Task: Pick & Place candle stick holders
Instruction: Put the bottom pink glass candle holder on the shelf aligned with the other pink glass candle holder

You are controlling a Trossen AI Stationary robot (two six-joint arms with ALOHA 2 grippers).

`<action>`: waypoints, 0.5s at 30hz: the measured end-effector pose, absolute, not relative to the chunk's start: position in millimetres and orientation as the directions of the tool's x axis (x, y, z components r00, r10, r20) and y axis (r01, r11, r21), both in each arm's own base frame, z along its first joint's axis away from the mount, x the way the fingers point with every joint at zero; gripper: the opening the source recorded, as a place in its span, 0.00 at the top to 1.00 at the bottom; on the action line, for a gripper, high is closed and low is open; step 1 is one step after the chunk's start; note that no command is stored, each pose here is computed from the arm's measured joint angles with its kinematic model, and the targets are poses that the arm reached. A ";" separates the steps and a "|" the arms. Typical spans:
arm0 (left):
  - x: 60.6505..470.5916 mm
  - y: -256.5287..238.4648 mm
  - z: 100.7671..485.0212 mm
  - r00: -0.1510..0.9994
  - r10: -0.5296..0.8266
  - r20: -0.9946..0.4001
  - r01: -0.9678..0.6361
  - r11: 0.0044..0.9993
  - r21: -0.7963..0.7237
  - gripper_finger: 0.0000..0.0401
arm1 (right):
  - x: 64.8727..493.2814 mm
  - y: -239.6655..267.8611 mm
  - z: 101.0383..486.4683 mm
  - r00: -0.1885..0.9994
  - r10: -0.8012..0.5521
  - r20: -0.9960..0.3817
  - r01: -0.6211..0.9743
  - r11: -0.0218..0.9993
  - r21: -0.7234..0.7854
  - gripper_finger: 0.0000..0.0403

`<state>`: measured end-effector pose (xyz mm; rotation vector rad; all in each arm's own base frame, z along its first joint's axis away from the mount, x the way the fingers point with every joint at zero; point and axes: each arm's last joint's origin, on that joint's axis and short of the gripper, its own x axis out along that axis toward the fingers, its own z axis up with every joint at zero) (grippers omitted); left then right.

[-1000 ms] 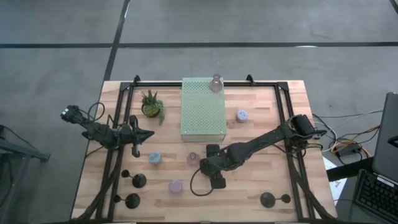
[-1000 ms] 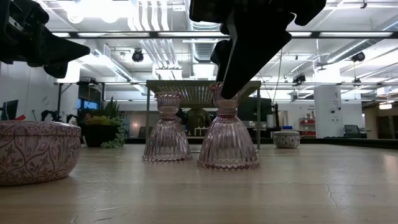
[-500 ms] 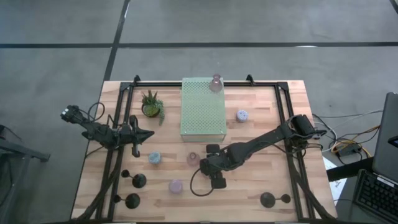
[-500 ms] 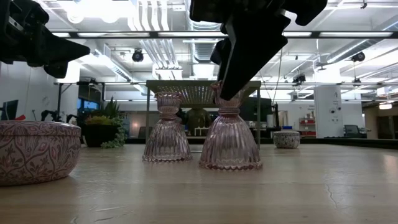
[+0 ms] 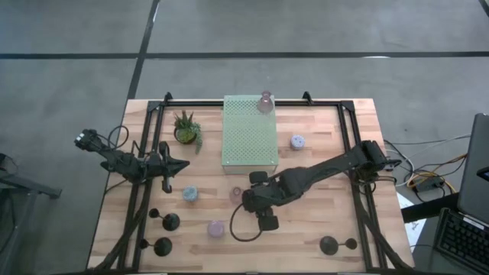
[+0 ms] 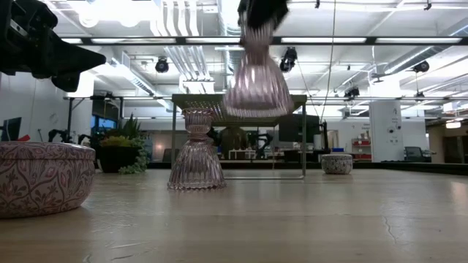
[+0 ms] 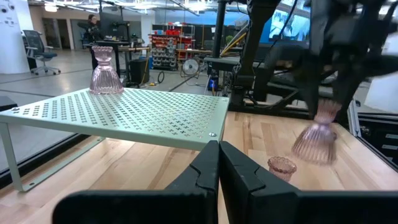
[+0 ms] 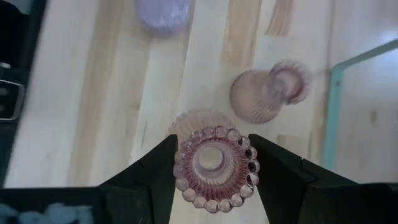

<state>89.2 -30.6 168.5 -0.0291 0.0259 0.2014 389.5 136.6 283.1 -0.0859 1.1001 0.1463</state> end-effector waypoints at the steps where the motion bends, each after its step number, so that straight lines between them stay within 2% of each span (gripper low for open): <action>1: 89.2 -30.6 168.5 0.980 0.199 -0.028 -0.200 0.979 -0.027 0.97 | 389.4 136.4 291.1 0.453 0.077 -0.888 -0.170 0.985 -0.001 0.56; 7: 89.2 -30.6 168.5 0.980 0.199 -0.028 -0.200 0.979 -0.027 0.97 | 386.6 127.5 337.1 0.491 0.073 -0.868 -0.200 0.979 -0.031 0.56; 15: 89.2 -30.6 168.5 0.979 0.200 -0.029 -0.200 0.979 -0.026 0.97 | 380.4 92.7 380.8 0.527 -0.027 -0.850 -0.116 0.988 -0.103 0.55</action>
